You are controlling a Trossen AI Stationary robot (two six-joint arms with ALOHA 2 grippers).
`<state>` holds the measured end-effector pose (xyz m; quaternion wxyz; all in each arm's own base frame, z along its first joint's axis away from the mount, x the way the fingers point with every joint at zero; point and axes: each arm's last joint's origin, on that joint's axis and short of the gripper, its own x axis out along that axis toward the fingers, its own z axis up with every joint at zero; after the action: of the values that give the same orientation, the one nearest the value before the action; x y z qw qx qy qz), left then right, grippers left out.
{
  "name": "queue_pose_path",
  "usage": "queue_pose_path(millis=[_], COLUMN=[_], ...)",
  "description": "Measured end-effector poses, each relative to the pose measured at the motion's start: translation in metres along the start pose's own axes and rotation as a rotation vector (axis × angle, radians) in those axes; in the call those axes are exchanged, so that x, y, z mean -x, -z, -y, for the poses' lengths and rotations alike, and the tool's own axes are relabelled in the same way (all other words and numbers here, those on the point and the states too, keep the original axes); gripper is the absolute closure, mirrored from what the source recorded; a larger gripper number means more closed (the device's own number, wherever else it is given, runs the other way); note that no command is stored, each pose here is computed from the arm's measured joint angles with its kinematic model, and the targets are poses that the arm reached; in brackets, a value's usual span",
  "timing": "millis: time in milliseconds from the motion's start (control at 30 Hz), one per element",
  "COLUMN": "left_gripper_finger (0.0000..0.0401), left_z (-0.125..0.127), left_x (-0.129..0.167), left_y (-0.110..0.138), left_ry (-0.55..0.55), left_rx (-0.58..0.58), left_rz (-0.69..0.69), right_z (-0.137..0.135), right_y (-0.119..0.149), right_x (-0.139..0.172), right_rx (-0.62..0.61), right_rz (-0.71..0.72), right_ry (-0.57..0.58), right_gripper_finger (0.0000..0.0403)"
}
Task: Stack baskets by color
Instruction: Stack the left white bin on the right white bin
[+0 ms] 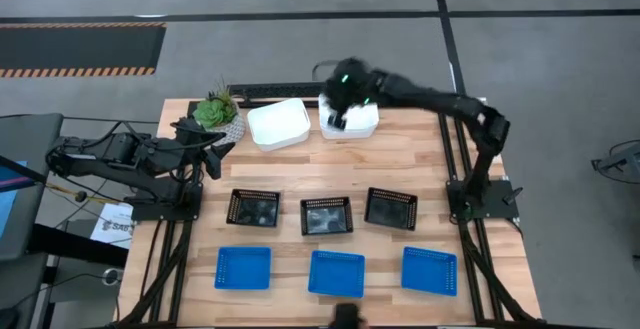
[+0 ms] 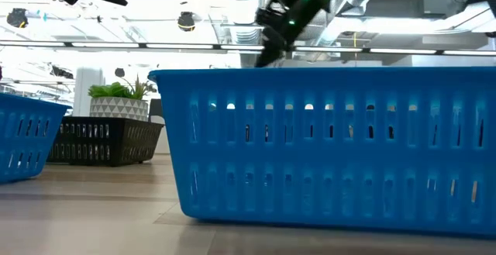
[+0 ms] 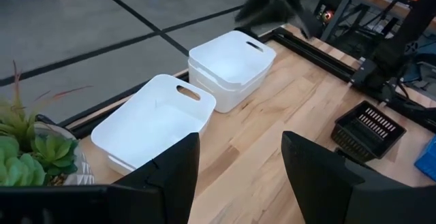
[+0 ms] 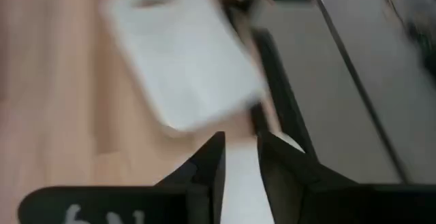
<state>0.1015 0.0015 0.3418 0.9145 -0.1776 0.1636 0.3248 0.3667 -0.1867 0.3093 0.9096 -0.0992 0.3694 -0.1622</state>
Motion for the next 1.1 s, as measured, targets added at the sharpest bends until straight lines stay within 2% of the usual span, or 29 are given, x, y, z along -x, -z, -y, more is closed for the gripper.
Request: queue_pose_path(millis=[67,200,367,633,833,1100], left_gripper_finger=[0.0204,0.0204,0.0204,0.0204,0.0204,0.0204], left_z=[0.000,0.000,0.000,0.000,-0.001,-0.001], left_x=[0.000,0.000,0.000,0.000,0.000,0.000], left_y=[0.000,0.000,0.001,0.002,0.003,0.004], left_ry=[0.000,0.002,0.006,0.015,0.013,0.011], left_rx=[0.000,-0.001,-0.003,-0.009,-0.009,-0.015], left_rz=[0.000,-0.004,-0.010,-0.033,-0.040,-0.048], right_z=[-0.023,-0.052,-0.066,-0.071,-0.080,-0.086], right_y=[-0.010,-0.014,-0.022,-0.025,-0.018,-0.005], right_x=[-0.013,-0.042,-0.074,-0.117,-0.142,-0.162], right_rx=[0.109,0.249,0.261,0.276,0.291,0.329], right_rz=[0.056,0.094,0.068,-0.137,-0.271,-0.422], right_ry=[-0.027,-0.060,-0.089,-0.180,-0.239,-0.186], right_gripper_finger=[0.0270,0.0222,0.0183,0.0185,0.0189,0.0189])
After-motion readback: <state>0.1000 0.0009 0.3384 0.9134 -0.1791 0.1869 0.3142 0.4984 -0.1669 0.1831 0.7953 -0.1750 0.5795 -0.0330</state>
